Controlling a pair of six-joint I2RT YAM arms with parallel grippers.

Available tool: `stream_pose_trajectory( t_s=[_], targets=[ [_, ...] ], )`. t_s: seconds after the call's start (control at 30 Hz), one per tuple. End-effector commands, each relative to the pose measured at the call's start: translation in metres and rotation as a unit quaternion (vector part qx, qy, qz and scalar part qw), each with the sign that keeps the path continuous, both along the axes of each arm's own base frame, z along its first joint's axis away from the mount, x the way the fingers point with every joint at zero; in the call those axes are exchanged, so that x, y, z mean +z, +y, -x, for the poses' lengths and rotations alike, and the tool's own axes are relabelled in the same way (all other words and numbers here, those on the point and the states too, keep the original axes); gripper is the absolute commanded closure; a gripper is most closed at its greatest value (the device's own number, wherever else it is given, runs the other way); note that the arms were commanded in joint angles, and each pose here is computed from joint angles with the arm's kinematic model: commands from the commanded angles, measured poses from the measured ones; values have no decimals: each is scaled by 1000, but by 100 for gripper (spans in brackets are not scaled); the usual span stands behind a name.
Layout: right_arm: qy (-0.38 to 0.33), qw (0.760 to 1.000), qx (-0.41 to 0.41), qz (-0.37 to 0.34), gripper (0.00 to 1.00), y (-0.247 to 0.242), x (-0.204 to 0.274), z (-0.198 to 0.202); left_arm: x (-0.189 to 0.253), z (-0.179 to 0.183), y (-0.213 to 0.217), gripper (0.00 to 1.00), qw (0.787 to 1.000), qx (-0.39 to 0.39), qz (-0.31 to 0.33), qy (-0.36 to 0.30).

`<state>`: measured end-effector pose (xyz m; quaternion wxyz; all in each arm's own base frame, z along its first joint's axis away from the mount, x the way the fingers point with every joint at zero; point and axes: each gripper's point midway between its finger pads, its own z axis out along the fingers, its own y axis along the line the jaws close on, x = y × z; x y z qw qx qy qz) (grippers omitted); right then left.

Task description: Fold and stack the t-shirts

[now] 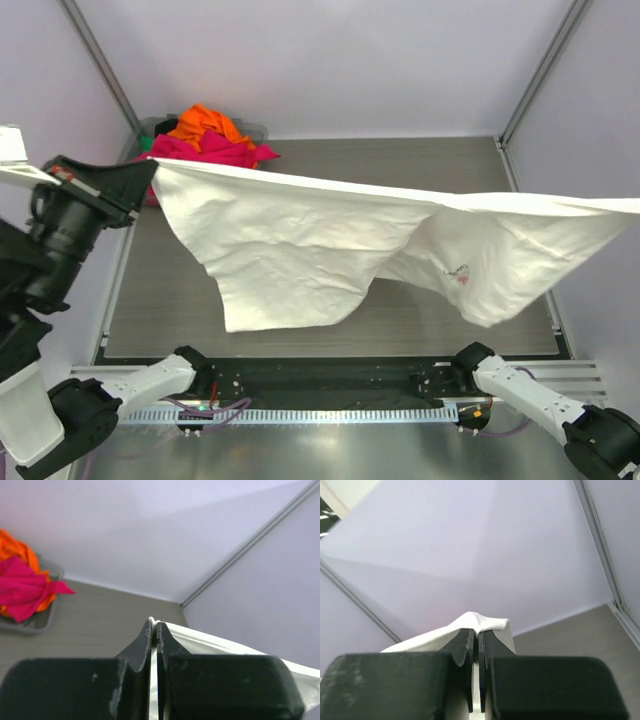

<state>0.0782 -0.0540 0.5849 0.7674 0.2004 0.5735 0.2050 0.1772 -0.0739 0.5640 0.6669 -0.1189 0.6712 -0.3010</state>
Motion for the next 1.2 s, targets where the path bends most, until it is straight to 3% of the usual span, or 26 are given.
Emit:
stream_pose_trajectory(
  t_s=[0.0,0.07,0.2,0.37,0.5,0.6,0.67,0.7,0.73,0.77,0.8,0.83,0.87,0.9,0.97,1.0,1.07,1.1,1.17],
  targets=[
    [-75,996,-21,40,99,-9,48,9,31,2,0,100,999,-7,-11,-44],
    [-116,992,-28,35,99,-18,71,24,54,5,-4,100,997,-19,-2,-73],
    [-131,988,-71,51,99,-29,92,22,76,-7,-15,100,994,-26,-8,-102],
    [0,980,-152,125,99,-6,66,-69,54,-58,-41,100,997,-10,-37,-60],
    [148,925,-265,229,99,19,19,-151,-3,-135,-60,100,995,44,-90,25],
    [193,894,-286,286,99,51,-10,-235,-63,-195,-50,100,989,54,-67,123],
    [216,895,-270,280,99,57,-44,-291,-133,-245,-42,100,973,71,-75,208],
    [268,875,-283,288,99,41,-88,-344,-162,-263,-39,100,964,75,-80,242],
    [310,867,-248,300,99,42,-122,-368,-208,-287,-40,100,949,72,-85,294],
    [342,866,-233,279,58,43,-154,-393,-239,-296,-34,98,935,62,-73,342],
    [376,858,-222,271,22,38,-188,-421,-259,-301,-34,94,924,56,-72,372],
    [393,862,-183,262,1,48,-212,-432,-297,-306,-33,82,902,50,-82,422],
    [406,860,-173,256,0,51,-227,-435,-300,-307,-32,64,898,48,-86,428],
    [424,856,-168,242,0,54,-245,-433,-307,-305,-29,35,893,51,-99,436],
    [438,861,-128,226,0,68,-262,-428,-313,-295,-24,16,893,59,-102,435],
    [468,848,-112,222,0,72,-293,-420,-310,-290,-21,3,897,67,-100,426],
    [451,865,-84,203,0,80,-289,-406,-320,-281,-19,0,899,69,-98,421],
    [480,849,-74,207,0,81,-318,-394,-302,-270,-17,0,908,70,-92,402],
    [479,856,-56,187,0,86,-321,-376,-313,-253,-15,0,903,68,-93,415]
  ],
)
